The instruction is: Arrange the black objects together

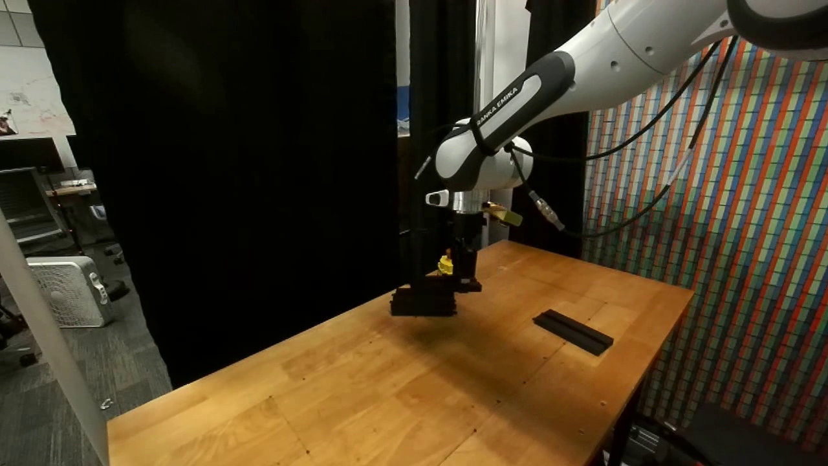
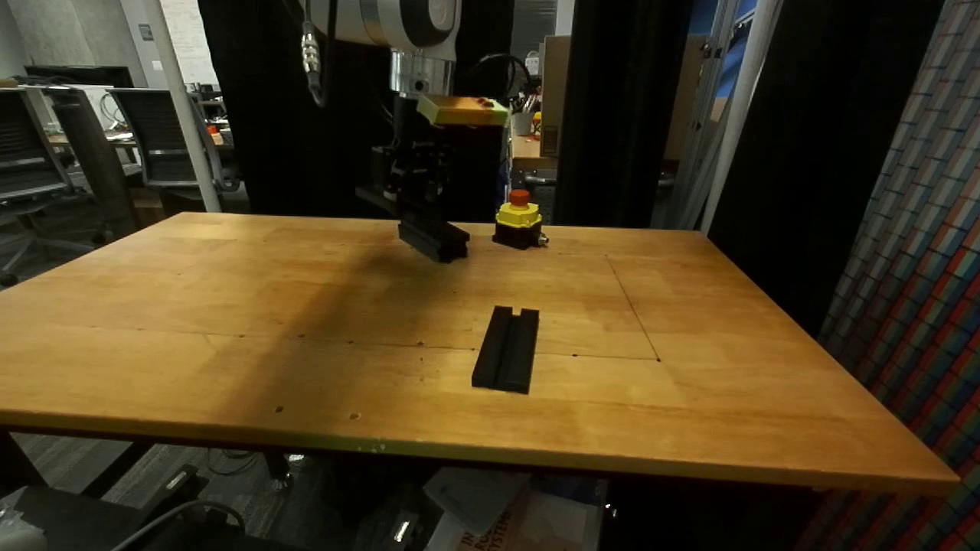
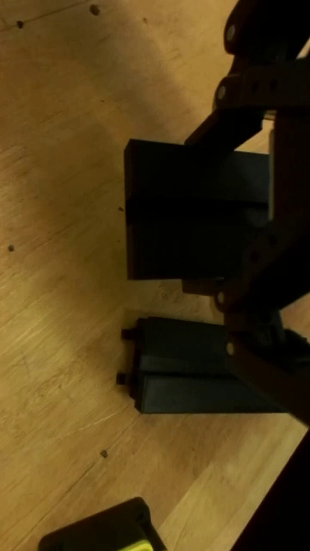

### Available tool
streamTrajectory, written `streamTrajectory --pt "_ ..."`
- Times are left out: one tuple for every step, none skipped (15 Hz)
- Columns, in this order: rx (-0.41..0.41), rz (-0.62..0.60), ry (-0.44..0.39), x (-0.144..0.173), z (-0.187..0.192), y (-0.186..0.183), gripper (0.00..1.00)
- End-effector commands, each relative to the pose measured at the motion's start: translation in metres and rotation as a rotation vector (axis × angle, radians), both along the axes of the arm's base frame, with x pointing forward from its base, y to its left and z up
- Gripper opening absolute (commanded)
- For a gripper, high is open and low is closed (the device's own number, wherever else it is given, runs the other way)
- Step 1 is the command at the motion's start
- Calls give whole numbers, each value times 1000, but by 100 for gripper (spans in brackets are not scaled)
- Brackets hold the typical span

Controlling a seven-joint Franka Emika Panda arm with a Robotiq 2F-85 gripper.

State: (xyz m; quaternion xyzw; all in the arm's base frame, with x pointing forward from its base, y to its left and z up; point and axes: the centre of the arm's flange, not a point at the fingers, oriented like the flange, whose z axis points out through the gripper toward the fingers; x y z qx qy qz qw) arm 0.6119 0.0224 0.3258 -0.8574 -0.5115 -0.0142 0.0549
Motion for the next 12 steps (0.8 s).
streamTrajectory --pt "23 -148 -76 22 0 16 46" --pt "17 -171 -101 25 -2 19 46" --pt "8 -186 -125 29 -5 21 46" --pt "4 -205 -145 32 -9 23 46" --pt "-2 -215 -162 36 -12 25 46" --pt "-11 -223 -176 39 -16 27 46" --pt "-21 -228 -183 41 -20 28 46" --pt "-31 -234 -189 43 -24 29 46" --pt "-41 -237 -192 45 -27 30 46" --pt "-50 -243 -195 47 -31 30 46" --pt "-59 -247 -195 48 -33 31 46" --pt "-67 -252 -196 50 -35 31 46"
